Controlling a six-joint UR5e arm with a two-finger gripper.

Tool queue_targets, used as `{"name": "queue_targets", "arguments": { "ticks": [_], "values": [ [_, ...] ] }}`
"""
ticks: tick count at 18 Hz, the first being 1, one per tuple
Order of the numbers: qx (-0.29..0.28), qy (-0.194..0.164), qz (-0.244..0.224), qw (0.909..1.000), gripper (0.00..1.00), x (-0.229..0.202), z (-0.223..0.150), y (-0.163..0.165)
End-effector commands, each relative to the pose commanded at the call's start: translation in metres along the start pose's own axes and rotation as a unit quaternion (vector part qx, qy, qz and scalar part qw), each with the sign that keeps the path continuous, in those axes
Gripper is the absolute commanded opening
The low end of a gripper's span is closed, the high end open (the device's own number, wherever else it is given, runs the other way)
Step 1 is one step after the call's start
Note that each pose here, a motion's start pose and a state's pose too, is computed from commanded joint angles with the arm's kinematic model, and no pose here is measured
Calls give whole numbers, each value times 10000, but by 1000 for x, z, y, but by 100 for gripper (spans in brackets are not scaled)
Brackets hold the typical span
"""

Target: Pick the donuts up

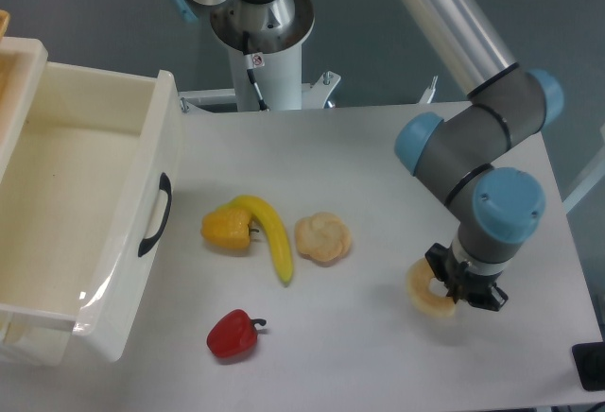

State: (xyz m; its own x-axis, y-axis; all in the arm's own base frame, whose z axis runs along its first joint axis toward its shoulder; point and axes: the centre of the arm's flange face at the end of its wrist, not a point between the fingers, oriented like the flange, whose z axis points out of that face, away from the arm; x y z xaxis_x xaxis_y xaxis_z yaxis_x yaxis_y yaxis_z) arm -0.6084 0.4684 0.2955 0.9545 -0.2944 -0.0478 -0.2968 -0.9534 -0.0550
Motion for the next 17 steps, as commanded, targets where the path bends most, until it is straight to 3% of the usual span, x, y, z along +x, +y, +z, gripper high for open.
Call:
{"name": "queue_targets", "arguments": {
  "ticks": [6, 17],
  "values": [
    [17, 236, -105, 9997, 7, -6, -29, 18],
    [-2, 170, -1, 9999, 9, 12, -57, 22]
  ]
}}
